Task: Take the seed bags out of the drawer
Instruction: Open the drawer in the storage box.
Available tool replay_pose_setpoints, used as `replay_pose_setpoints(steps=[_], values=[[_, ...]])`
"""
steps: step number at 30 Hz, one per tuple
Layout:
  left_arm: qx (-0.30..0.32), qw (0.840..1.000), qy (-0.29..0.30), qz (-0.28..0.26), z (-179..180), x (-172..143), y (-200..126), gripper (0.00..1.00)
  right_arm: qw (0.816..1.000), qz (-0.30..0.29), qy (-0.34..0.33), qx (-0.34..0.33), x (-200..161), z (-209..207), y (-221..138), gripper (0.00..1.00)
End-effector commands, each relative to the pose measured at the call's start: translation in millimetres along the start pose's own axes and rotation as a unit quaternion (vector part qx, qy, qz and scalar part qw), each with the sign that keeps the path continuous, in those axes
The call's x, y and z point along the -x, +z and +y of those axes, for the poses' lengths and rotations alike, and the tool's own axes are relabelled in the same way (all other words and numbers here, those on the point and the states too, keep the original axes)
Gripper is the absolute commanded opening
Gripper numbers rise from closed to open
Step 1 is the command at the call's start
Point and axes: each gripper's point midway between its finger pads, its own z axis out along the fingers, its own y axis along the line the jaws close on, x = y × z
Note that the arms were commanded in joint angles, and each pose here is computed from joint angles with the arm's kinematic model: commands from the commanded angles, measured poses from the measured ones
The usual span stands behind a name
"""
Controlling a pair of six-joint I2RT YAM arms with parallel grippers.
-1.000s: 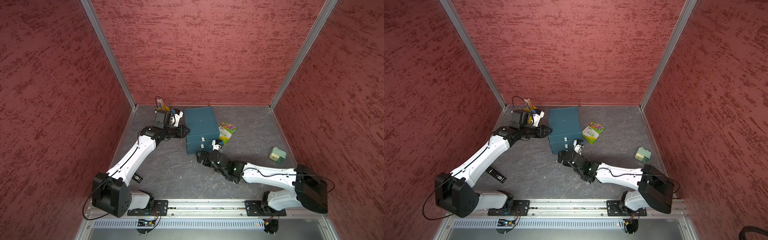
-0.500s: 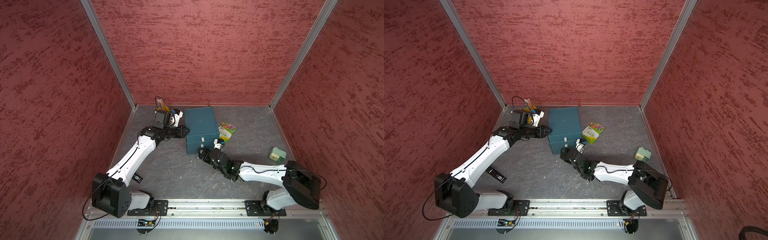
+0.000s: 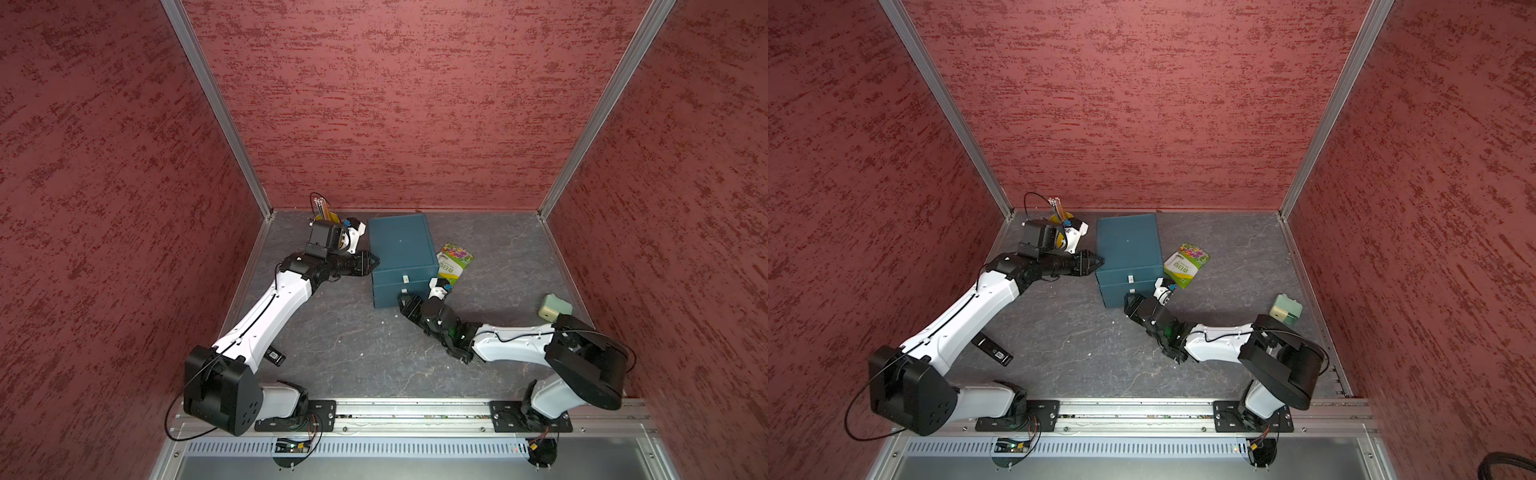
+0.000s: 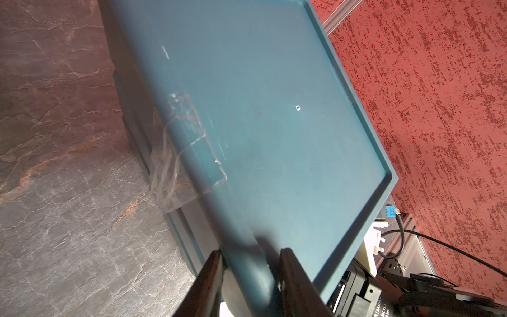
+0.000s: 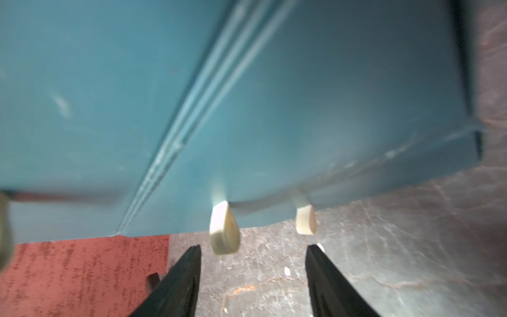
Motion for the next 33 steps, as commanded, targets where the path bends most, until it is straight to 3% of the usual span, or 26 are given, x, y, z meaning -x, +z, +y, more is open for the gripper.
replay_pose_setpoints(steps=[1, 13, 21, 33], values=[[0.041, 0.992, -0.027, 0.115, 28, -65, 13, 0.36, 0.999, -0.009, 0.014, 0.031, 6, 8, 2, 0.6], [0.044, 0.992, -0.03, 0.114, 28, -66, 11, 0.36, 0.999, -0.016, 0.025, 0.037, 17, 5, 9, 0.41], [0.044, 0.992, -0.033, 0.116, 29, -67, 12, 0.36, 0.998, -0.019, 0.025, 0.045, 23, 9, 13, 0.33], [0.042, 0.992, -0.033, 0.117, 27, -68, 12, 0.36, 0.998, -0.024, 0.03, 0.045, 25, 8, 11, 0.09]])
